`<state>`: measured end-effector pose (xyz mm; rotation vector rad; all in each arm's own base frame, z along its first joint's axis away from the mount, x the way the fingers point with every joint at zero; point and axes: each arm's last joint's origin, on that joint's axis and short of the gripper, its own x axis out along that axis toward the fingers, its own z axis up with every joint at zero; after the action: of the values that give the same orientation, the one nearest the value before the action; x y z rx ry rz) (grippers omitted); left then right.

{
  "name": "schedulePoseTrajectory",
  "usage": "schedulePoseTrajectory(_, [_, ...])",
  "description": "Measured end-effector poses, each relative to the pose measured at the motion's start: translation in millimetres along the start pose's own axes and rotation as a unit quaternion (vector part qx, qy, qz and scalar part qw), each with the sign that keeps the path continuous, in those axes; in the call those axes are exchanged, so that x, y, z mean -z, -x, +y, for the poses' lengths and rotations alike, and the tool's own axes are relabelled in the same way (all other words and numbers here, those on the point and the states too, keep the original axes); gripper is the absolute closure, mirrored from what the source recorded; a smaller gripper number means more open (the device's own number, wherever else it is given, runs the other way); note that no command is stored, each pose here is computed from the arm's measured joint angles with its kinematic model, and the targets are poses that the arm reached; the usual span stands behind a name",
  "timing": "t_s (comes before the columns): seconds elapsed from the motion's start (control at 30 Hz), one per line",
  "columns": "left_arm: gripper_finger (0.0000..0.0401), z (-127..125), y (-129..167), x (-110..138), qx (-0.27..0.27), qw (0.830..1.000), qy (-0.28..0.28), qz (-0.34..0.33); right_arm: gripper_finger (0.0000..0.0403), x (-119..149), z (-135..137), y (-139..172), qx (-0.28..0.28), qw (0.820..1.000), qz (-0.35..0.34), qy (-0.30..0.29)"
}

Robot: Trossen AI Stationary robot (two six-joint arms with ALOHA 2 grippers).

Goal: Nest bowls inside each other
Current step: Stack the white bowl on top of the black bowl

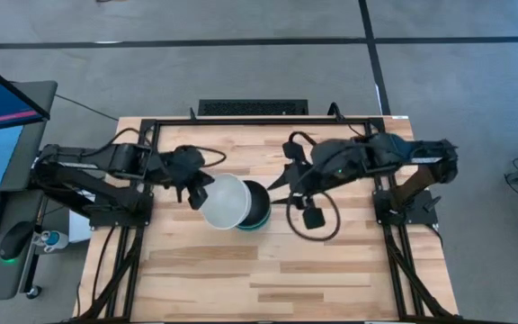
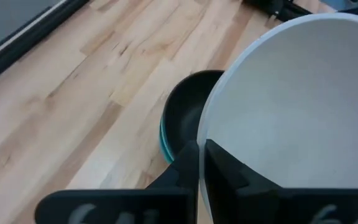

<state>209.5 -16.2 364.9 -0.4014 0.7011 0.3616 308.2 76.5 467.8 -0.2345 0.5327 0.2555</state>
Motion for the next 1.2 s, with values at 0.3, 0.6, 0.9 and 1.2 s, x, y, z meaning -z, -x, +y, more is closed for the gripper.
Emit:
schedulePoseTrajectory(0.3, [0.0401,-1,-7,-32,0.007,1.000,0.000,0.004,0.0233,34,-17,5,-0.010,0.998,-0.055,-0.019])
schedulePoseTrajectory(0.6, [0.0401,1,-24,-48,0.021,0.999,-0.009,0.035,0.0233,102,-9,12,0.003,0.992,-0.102,-0.077])
schedulePoseTrajectory(0.9, [0.0401,13,-27,-49,0.008,0.998,0.021,0.060,0.0233,164,6,0,-0.001,0.988,-0.098,-0.118])
schedulePoseTrajectory(1.2, [0.0401,13,-40,-45,-0.008,0.995,0.027,0.098,0.0233,213,15,-19,0.017,0.976,-0.127,-0.176])
